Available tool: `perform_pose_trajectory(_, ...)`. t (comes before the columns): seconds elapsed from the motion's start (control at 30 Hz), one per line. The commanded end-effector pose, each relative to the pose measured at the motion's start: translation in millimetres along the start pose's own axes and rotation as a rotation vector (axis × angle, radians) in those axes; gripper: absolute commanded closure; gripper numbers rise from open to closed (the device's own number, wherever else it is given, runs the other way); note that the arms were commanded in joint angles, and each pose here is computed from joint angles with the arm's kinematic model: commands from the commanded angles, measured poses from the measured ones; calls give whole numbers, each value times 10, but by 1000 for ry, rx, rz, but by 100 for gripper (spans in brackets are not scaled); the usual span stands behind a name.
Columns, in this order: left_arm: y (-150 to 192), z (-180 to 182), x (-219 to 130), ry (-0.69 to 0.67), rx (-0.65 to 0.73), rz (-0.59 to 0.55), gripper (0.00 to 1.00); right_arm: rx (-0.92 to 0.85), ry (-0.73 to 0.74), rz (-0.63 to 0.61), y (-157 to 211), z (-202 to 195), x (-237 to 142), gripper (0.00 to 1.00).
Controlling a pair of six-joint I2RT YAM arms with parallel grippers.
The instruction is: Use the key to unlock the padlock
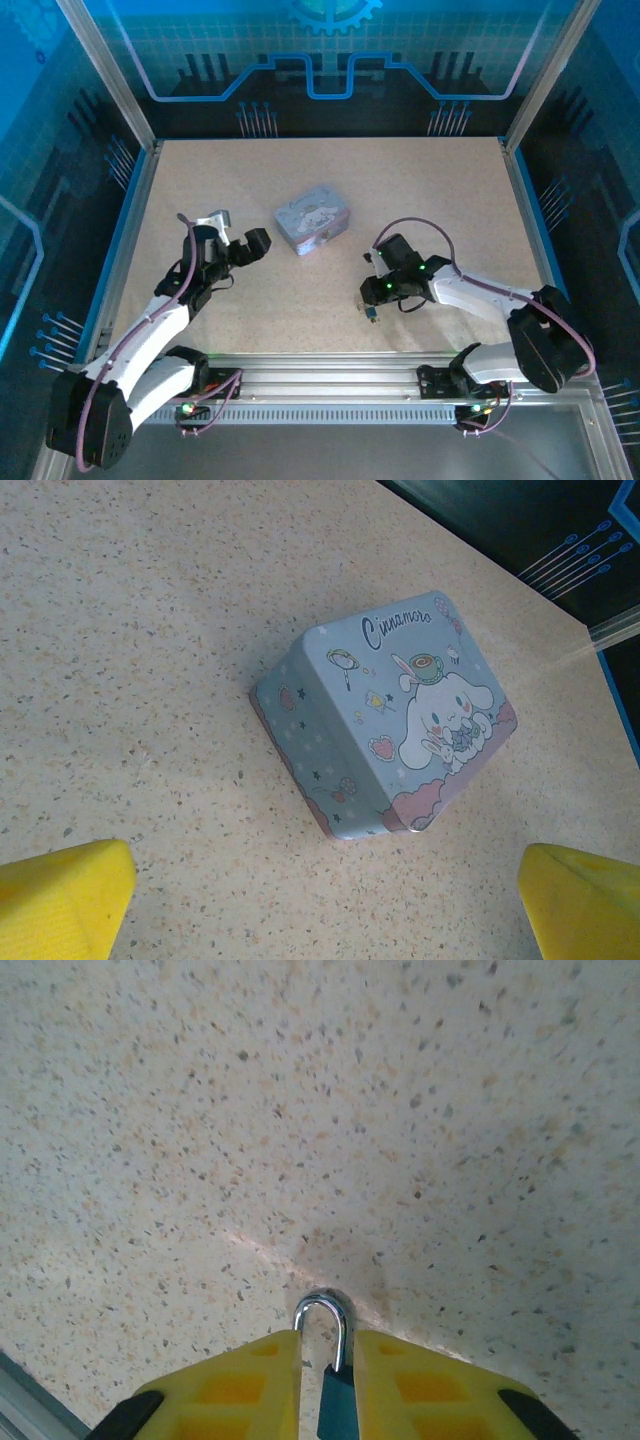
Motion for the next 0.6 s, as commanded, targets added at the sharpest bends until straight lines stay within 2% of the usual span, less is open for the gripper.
perform_pose_trajectory(0.0, -58, -13, -70, 3, -8, -18, 1, -55, 17, -74, -98, 61, -202, 75)
perform_pose_trajectory(0.3, -84, -14, -140, -2, -6, -36, 1, -50, 25, -271, -207, -65, -584, 63)
perform_pose_trajectory(0.57, -96, -10, -159, -15, 17, -41, 1, -17, 24, -431, -253, -234, -857, 39)
Point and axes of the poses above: each hand's point on the last joint's axis, 136 mm out from that joint toward the fingers, its own x axis out along the fingers, its own z axis along the line the jaws close on, y = z × x, the point moved 10 cm from there along -x, back along the fingers, and after that the axes turned 8 degrees about x, right-handed, at the moved point
